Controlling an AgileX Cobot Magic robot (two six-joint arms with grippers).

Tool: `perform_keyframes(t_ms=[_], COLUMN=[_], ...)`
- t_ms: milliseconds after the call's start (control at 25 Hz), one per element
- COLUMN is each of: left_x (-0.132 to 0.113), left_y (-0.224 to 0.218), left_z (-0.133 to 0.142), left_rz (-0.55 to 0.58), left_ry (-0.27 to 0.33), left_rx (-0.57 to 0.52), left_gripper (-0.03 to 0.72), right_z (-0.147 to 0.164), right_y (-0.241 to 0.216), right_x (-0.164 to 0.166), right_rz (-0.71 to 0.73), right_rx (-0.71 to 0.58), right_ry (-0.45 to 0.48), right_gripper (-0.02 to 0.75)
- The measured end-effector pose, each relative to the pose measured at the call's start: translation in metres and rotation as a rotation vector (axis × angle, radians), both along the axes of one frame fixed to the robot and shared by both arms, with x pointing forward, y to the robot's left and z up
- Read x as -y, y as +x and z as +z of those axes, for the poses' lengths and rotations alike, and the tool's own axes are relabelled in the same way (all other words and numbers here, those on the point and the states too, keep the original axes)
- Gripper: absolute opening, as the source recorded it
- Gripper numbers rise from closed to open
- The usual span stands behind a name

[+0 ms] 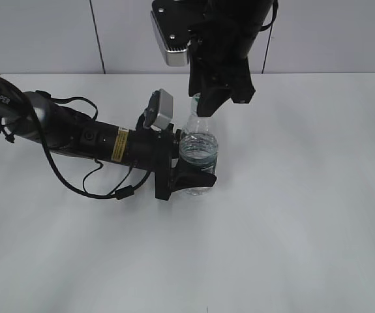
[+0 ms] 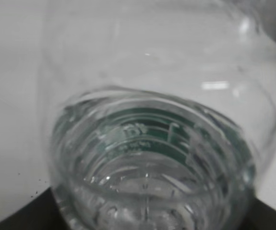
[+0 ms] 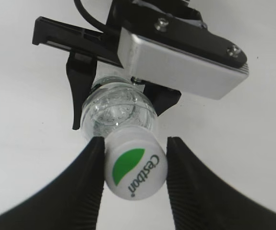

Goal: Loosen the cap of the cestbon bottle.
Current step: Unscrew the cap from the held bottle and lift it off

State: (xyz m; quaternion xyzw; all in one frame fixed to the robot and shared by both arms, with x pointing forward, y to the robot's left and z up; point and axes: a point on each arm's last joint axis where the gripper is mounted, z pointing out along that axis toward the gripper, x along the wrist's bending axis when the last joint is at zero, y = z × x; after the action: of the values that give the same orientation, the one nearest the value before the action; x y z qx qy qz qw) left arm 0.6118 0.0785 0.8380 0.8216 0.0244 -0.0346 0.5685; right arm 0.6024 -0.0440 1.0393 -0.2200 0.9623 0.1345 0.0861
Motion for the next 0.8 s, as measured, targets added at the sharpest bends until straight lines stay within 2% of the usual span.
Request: perform_keyframes(t_ms=[600,800], left_x=[0.0,0.0], left_y=[-0.002,-0.0022], left_z=[0.0002,0.0003], left_rz=[-0.018,-0.021], left_ry=[-0.002,-0.003], left_rx=[-0.013,-0.013], left_gripper=[0.414,0.414], right_z=[-0.0001,0.0025], right_y=[0.0003,-0.0004], right_x=[0.0003,0.0007], right_rz=[-0.008,-0.052], right_rx=[0.001,-0.008], right_ry=[-0.003,0.006], right_gripper=[0.376,0.393])
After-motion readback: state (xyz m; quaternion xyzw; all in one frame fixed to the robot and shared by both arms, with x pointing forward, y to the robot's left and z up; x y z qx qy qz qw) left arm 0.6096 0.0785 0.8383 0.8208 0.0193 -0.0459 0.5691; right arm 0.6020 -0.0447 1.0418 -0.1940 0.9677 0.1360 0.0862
